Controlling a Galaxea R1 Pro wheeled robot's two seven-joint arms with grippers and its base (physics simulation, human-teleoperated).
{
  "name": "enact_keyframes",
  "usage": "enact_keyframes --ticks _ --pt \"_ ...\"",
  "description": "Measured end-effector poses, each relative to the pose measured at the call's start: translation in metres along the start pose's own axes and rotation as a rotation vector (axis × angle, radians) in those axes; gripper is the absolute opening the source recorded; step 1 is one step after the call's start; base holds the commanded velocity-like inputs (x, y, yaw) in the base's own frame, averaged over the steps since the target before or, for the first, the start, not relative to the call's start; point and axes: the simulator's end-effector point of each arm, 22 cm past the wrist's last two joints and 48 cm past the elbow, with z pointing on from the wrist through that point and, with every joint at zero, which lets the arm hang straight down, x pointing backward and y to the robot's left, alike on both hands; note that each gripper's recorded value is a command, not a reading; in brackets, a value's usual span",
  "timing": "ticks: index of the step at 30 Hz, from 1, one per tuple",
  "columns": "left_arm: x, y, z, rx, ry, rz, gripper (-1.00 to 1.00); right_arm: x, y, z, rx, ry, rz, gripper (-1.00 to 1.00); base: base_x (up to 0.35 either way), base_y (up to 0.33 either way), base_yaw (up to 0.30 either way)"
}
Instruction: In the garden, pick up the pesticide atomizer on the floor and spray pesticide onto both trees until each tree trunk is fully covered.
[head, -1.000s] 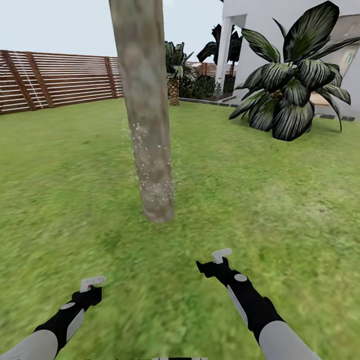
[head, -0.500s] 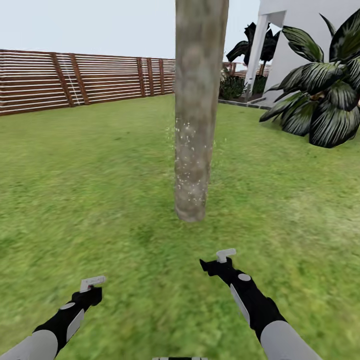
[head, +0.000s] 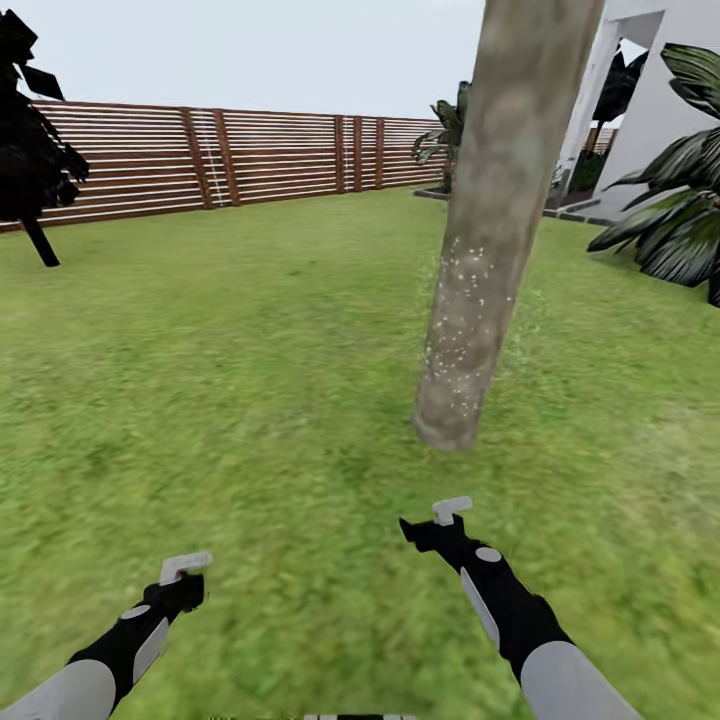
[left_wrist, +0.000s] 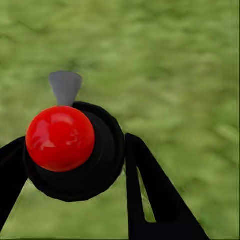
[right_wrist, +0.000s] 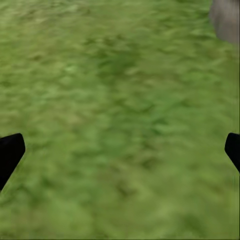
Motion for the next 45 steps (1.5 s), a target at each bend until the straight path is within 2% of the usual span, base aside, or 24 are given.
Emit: enact_keyframes --ticks 10,45 --pt "0.0 -0.0003 0.0 0.0 0.0 0.0 -1.0 0.0 0.0008 0.0001 -0.001 0.0 0.001 1.0 0.0 0.264 0.276" --pt "-0.0015 -0.0013 -0.0006 0.002 -0.003 -0.001 -1.0 -0.005 0.0015 -0.0007 -0.002 -0.011 -0.001 1.0 0.0 0.002 0.277"
